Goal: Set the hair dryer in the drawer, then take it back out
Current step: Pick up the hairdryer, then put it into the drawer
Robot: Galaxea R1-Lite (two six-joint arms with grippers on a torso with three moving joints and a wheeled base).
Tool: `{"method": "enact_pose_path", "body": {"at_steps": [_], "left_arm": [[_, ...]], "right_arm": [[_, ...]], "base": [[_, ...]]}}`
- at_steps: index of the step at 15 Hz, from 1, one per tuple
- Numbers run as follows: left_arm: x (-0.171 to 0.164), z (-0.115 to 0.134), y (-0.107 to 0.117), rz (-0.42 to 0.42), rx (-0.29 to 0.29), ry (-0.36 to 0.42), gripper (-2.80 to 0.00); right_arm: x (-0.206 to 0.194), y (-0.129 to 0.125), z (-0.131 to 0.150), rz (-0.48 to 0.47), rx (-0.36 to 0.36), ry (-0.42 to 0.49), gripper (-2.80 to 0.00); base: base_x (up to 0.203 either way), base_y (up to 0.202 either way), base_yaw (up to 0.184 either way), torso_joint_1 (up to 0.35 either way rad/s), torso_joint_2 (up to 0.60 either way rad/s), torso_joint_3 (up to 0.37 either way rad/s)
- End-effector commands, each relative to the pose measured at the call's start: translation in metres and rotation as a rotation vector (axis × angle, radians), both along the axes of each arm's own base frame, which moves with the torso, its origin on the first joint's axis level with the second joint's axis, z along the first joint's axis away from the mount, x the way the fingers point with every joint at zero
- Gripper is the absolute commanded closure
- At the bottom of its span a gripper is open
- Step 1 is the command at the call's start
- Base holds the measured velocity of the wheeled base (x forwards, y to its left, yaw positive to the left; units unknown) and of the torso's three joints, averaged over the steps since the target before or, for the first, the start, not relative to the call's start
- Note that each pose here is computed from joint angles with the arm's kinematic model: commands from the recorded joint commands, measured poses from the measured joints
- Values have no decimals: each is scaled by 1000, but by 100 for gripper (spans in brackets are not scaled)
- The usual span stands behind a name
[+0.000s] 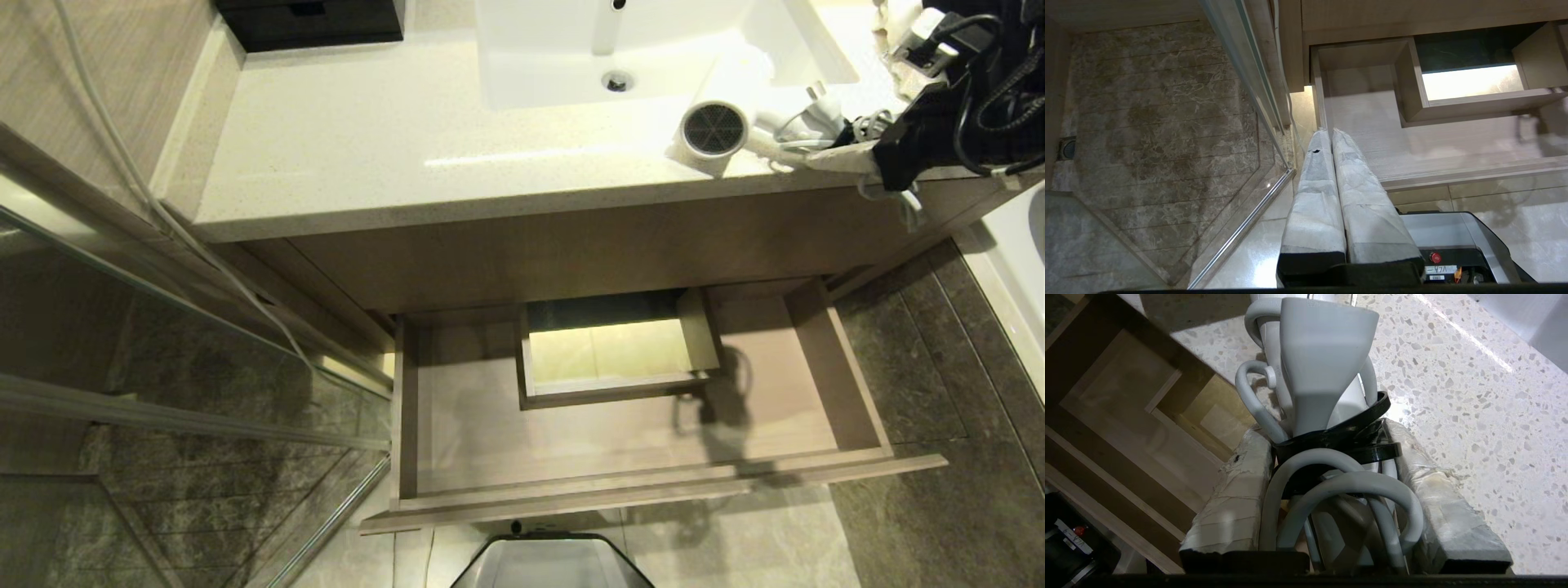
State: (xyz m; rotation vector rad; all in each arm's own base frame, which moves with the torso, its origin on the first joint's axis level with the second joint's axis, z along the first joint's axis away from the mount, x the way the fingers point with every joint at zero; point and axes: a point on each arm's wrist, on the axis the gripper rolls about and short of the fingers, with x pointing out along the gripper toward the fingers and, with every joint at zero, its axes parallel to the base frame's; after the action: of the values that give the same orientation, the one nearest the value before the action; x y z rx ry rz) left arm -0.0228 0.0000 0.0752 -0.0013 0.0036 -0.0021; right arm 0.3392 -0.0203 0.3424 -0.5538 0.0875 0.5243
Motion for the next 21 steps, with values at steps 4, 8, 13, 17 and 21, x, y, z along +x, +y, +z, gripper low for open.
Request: {"method": "enact_pose_path", "body": {"at_steps": [4,8,13,17,21], "left_arm": [[0,0,0,1,0,1,0],[0,0,0,1,0,1,0],[0,0,0,1,0,1,0],[0,0,0,1,0,1,0],[0,0,0,1,0,1,0]], "right_arm": [[-36,-2,20,-19,-6,-52,0],[-64,-4,28,-57,-12,-64,0],[-91,-3,37,-79,-17,-55,0],[-114,-1,38,-91,-20,-42,0],[-136,2,37,-106,-25,-34,0]], "base": [[0,0,0,0,0,0],[0,0,0,0,0,0],[0,0,0,0,0,0],[0,0,0,0,0,0],[0,0,0,0,0,0]]}}
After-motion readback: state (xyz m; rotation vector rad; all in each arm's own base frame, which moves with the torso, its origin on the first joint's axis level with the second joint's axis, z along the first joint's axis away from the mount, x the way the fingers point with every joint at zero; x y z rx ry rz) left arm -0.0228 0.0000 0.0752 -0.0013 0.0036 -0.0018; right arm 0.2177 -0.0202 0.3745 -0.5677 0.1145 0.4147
